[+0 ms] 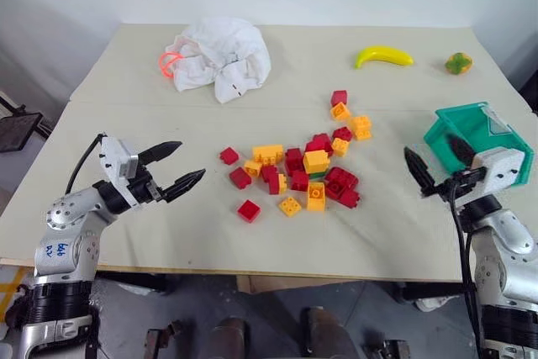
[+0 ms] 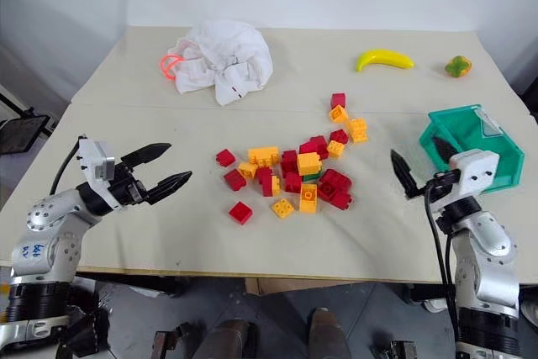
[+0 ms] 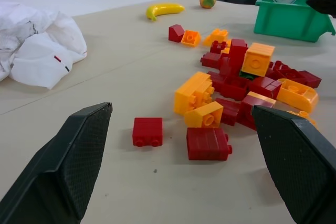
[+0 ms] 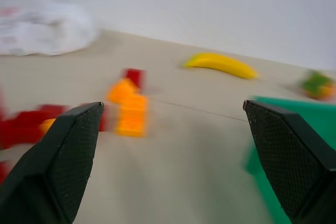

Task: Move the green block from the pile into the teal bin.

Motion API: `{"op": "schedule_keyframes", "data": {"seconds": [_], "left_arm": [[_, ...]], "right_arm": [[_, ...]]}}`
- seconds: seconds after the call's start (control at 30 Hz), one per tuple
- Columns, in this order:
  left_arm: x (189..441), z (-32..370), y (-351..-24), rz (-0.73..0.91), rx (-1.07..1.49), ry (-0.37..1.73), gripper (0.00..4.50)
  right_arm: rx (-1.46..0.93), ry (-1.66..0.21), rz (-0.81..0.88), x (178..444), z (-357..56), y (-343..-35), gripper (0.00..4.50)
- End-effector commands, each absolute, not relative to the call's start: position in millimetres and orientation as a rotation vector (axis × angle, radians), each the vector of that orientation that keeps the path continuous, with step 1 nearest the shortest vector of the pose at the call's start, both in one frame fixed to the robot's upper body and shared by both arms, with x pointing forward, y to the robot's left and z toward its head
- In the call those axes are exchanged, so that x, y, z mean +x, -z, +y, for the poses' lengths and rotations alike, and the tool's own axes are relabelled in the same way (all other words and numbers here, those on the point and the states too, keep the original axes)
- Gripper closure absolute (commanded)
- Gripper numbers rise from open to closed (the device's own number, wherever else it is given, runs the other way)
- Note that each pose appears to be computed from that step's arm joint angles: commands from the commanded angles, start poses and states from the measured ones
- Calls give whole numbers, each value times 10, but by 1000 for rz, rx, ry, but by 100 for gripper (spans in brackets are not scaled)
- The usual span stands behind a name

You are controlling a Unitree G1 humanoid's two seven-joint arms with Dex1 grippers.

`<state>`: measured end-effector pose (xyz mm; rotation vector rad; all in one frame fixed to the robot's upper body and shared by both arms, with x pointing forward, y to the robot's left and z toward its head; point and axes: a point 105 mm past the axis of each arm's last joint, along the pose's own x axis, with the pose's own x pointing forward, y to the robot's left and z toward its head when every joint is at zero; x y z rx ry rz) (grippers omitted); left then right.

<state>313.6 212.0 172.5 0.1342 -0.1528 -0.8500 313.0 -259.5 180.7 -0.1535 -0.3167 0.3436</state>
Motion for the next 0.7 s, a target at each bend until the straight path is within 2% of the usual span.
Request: {"op": "schedule_keyframes", "data": {"seconds": [0.03,0.13,0.23,0.4,0.57,0.7], "left_arm": [[3104,2216,-1802,-160,194,858,0],[3085,2284,-1817,-153,220,860,0],[3071,2345,-1828,-151,234,855,0],[2900,2323,-1680,-82,253,970,0],[2812,2211,-1653,-101,366,1039,0],[2814,2173,-1704,-103,327,1057,0]], "right_arm": [[-164,-502,-353,3026,-2422,-2003,84],[-235,-716,-267,2902,-2200,-1902,182],[-248,-858,-205,2808,-2045,-1830,279],[-294,-1042,-129,2686,-1862,-1666,439],[-285,-1152,-79,2677,-1705,-1487,448],[-259,-1142,-26,2856,-1548,-1372,448]]}}
